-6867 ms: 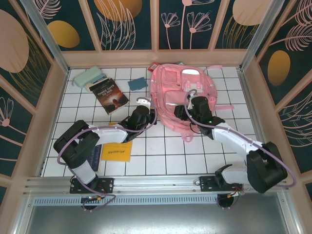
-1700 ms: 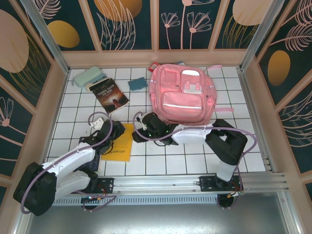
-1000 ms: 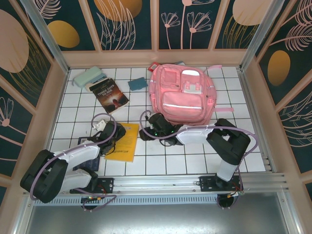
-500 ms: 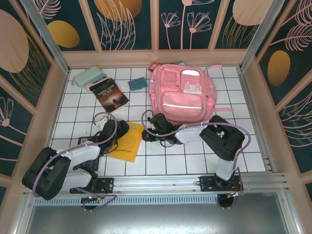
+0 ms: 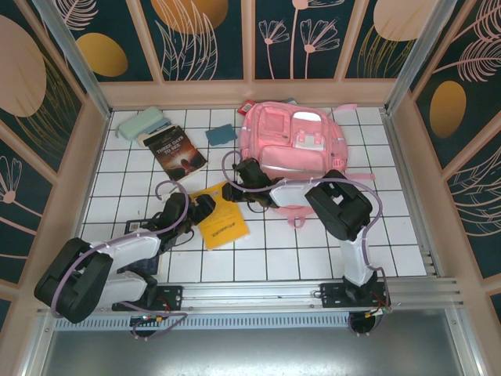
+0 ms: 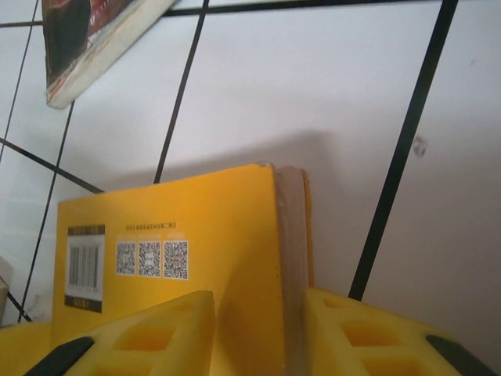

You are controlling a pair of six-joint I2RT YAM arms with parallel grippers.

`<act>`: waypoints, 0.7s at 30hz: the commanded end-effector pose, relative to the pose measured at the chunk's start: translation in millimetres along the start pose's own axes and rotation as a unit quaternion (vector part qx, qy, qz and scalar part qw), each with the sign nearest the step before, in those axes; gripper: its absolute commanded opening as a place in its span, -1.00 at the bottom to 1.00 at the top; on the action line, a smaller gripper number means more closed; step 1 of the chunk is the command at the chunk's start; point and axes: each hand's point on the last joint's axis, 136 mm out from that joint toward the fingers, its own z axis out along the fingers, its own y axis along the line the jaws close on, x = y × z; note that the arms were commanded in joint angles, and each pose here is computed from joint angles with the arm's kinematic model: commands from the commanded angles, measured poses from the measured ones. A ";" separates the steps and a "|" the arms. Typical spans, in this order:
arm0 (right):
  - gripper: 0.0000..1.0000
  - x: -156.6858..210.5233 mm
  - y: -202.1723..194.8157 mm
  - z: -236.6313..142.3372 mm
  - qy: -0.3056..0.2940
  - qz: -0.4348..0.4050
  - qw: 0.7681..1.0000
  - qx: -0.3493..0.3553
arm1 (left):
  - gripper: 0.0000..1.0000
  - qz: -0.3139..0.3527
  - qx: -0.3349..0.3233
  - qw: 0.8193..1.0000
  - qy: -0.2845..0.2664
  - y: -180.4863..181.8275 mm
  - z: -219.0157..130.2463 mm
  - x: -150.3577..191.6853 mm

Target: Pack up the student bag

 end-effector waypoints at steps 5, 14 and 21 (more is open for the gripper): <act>-0.22 5.9 7.5 -21.0 0.009 -0.028 1.000 -0.003 | 0.78 0.015 0.007 0.999 0.030 -0.6 -13.2 15.6; -0.18 39.6 -14.3 -36.0 0.011 -0.062 0.993 0.095 | 0.68 0.007 -0.027 0.998 0.051 25.7 -15.6 31.3; -0.38 57.8 -6.7 -26.5 0.036 -0.047 0.996 0.065 | 0.65 0.010 -0.013 0.998 0.067 14.7 -3.8 38.3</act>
